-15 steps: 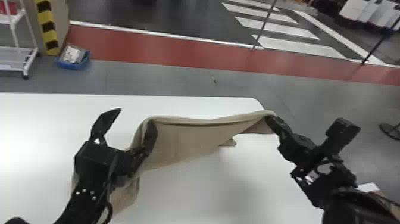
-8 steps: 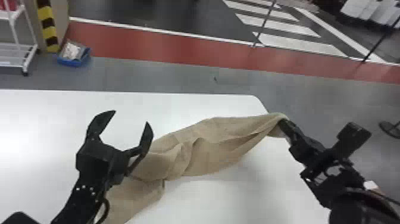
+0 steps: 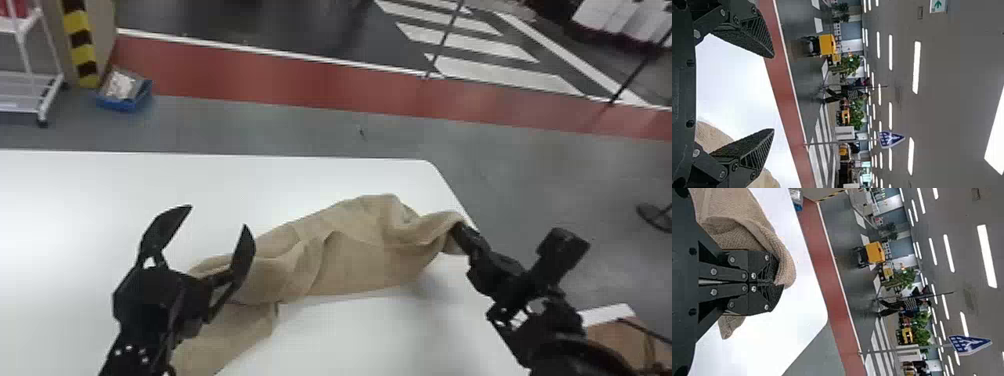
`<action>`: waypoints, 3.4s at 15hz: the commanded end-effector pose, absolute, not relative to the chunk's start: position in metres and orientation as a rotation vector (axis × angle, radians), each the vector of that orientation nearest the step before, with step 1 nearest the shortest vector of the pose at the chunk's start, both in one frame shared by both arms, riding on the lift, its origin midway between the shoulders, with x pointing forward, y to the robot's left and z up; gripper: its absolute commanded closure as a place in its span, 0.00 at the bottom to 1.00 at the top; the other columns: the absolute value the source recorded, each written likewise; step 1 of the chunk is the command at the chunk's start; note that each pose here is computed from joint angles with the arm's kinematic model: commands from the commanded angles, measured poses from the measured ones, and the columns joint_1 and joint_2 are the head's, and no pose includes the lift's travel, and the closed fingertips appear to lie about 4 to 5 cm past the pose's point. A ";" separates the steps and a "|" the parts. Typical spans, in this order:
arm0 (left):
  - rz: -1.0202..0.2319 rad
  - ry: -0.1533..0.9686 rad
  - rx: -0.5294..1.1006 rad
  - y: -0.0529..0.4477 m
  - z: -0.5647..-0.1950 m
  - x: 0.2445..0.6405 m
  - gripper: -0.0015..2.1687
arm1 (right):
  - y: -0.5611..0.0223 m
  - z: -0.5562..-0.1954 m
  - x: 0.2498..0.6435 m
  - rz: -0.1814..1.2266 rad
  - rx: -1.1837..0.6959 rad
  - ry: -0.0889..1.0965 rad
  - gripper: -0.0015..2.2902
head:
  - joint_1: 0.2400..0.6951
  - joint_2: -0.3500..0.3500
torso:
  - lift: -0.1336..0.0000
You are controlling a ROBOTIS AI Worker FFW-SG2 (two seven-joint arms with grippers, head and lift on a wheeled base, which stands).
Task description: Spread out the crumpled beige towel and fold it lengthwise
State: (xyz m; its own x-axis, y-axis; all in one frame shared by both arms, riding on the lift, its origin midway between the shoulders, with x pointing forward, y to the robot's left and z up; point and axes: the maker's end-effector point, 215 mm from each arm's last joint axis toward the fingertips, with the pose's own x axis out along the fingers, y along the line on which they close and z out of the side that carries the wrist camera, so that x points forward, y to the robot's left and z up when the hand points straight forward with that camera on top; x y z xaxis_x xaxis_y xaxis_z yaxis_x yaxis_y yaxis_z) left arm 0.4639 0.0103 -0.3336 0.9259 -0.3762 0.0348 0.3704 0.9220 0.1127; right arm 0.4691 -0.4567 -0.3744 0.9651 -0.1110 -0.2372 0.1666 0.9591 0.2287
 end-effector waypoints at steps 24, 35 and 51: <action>-0.647 0.450 0.154 -0.001 -0.426 0.340 0.30 | -0.430 -0.414 0.459 -0.106 0.156 0.264 0.83 | 1.00 0.00 | 0.07; -0.654 0.521 0.200 -0.014 -0.456 0.340 0.30 | -0.426 -0.417 0.459 -0.098 0.163 0.267 0.83 | 1.00 0.00 | 0.07; -0.543 0.438 0.173 0.029 -0.411 0.383 0.74 | -0.429 -0.399 0.456 -0.085 0.191 0.228 0.83 | 1.00 0.00 | 0.07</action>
